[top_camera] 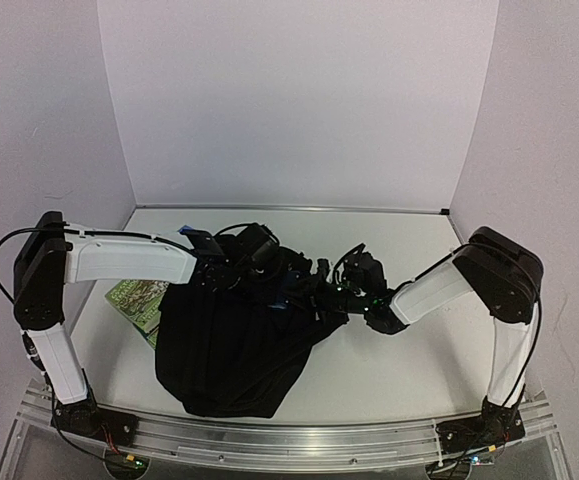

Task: Pack the student bag
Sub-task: Place the personal item in the student bag.

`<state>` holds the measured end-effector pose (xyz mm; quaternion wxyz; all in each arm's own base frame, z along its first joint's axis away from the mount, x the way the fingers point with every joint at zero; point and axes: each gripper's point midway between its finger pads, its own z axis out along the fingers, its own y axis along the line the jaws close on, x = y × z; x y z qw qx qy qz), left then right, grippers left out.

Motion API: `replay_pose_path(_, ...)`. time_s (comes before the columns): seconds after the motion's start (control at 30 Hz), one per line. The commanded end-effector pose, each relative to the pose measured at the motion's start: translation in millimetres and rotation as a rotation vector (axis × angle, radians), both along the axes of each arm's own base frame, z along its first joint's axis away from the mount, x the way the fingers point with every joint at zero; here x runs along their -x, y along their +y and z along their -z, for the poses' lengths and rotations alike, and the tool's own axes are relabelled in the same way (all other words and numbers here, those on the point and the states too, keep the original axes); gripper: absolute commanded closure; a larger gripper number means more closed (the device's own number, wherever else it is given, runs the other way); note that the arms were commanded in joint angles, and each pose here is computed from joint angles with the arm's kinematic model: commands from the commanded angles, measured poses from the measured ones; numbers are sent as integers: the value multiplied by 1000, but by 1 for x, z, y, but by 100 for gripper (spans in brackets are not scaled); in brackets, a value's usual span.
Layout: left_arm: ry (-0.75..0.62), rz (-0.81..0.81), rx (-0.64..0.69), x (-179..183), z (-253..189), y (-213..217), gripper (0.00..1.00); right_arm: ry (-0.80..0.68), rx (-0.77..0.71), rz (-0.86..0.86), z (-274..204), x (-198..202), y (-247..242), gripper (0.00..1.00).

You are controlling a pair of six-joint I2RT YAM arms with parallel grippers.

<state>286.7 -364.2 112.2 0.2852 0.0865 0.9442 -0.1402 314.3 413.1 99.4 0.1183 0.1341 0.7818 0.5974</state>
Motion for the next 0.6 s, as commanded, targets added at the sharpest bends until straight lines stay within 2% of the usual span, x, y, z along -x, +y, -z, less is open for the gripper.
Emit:
replay_pose_path(0.0, -49, 67, 190, 3, -50, -30, 100, -41, -31, 1, -4, -8, 21, 100)
replay_pose_path(0.3, -38, 58, 193, 2, -49, -31, 100, -89, -27, 16, -3, -19, 33, 99)
replay_pose_path(0.47, -22, -8, 181, -5, -46, -16, 100, -116, 17, 37, -8, -17, 23, 82)
replay_pose_path(0.57, -8, -21, 183, -6, -44, -10, 100, -148, 113, 65, -12, -15, 7, 66)
